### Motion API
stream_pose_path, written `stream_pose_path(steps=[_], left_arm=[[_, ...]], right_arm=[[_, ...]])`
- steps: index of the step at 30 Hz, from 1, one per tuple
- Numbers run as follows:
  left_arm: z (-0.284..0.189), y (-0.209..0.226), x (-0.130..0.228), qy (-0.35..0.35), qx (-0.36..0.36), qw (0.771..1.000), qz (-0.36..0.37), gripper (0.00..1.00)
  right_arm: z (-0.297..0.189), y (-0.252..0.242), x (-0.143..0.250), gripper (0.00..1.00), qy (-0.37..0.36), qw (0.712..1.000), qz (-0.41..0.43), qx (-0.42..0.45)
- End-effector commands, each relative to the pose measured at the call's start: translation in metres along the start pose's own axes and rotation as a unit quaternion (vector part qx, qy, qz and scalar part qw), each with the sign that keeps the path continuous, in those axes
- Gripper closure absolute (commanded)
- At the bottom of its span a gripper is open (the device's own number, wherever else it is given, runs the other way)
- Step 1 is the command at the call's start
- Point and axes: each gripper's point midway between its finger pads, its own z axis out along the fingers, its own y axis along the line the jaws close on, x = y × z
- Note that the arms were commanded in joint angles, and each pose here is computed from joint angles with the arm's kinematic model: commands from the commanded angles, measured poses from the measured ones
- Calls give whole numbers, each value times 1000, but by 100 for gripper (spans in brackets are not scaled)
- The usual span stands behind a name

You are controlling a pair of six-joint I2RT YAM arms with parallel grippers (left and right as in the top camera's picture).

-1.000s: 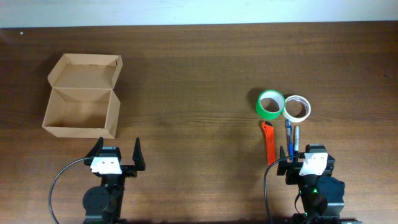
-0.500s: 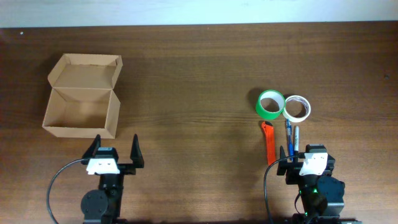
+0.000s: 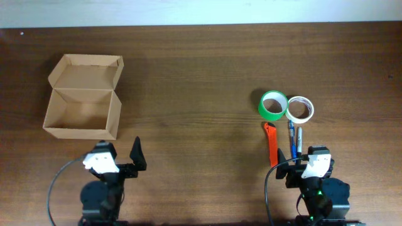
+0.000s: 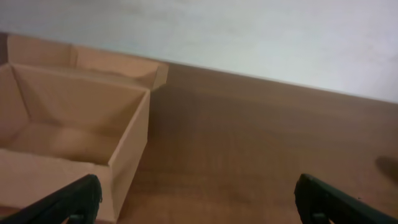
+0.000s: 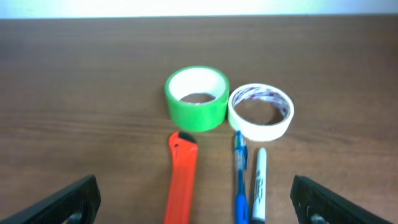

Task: Pack container
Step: 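Reach the left gripper to the cardboard box's front wall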

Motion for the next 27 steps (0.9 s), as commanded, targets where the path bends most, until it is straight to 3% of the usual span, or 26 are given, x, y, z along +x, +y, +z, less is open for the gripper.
stream_pose_path(steps=[1, 4, 8, 15, 20, 27], left_arm=[[-2, -10, -54, -14, 3, 999, 33, 0], [9, -12, -92, 7, -12, 998, 63, 0], [37, 5, -133, 92, -57, 992, 60, 0], [90, 45, -192, 199, -109, 974, 20, 0], [119, 66, -191, 251, -127, 960, 6, 0], [127, 67, -153, 334, -94, 936, 54, 0]], right_arm=[[-20, 6, -38, 1, -12, 1000, 12, -10], [-26, 7, -57, 1, 19, 1000, 13, -9], [-24, -3, -80, 1, 111, 994, 7, 20], [-11, -14, -173, 1, 179, 982, -49, 39], [2, -52, -228, 1, 182, 978, -14, 101], [27, -112, -231, 1, 246, 957, 122, 88]])
